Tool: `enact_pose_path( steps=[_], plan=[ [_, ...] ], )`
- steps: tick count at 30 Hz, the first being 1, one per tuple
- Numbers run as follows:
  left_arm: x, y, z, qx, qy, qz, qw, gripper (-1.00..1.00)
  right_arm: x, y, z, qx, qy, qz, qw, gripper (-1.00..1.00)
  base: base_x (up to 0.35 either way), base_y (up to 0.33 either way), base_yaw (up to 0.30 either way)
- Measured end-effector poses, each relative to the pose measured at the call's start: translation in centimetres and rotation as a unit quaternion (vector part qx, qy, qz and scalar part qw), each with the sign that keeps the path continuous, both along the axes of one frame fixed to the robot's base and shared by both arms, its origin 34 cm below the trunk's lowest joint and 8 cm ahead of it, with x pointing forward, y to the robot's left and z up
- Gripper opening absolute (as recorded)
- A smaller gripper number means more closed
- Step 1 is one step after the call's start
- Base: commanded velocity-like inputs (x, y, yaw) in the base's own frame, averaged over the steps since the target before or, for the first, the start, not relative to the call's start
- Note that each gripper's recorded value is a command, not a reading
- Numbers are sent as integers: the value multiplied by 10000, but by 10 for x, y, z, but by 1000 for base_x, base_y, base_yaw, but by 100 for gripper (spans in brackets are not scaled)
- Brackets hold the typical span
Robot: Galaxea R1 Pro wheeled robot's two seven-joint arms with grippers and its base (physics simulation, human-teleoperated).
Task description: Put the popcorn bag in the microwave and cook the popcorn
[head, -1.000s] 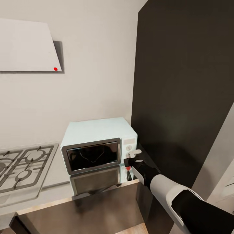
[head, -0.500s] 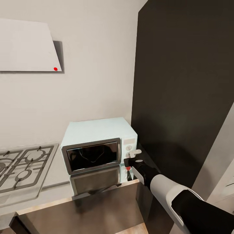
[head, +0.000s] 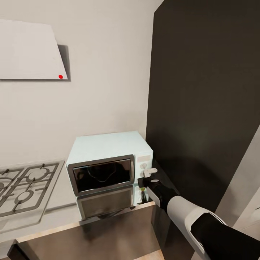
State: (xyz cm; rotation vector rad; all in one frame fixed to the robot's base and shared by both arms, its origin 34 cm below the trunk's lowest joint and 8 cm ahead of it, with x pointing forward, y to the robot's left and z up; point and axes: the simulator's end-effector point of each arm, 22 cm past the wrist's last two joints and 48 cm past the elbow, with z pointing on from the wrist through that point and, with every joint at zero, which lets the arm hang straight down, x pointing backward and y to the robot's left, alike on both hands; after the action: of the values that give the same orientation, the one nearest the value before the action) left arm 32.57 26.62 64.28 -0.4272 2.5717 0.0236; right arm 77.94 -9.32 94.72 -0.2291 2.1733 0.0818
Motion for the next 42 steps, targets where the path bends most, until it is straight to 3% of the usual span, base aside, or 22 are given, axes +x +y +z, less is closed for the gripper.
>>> enact_pose_path(
  steps=[8, 24, 42],
  plan=[
    [0, 0, -1, 0, 11, 0, 10000, 100, 6, -2, 5, -30, -29, -10, 10000, -100, -70, 0, 0],
    [1, 0, -1, 0, 10, -5, 10000, 100, 12, 1, 16, -3, -264, 32, 9996, -100, -340, 0, 0],
    [-3, -3, -3, -32, 68, -21, 10000, 100, 8, 1, 10, -10, -206, 27, 9998, -100, -306, 0, 0]
  ],
)
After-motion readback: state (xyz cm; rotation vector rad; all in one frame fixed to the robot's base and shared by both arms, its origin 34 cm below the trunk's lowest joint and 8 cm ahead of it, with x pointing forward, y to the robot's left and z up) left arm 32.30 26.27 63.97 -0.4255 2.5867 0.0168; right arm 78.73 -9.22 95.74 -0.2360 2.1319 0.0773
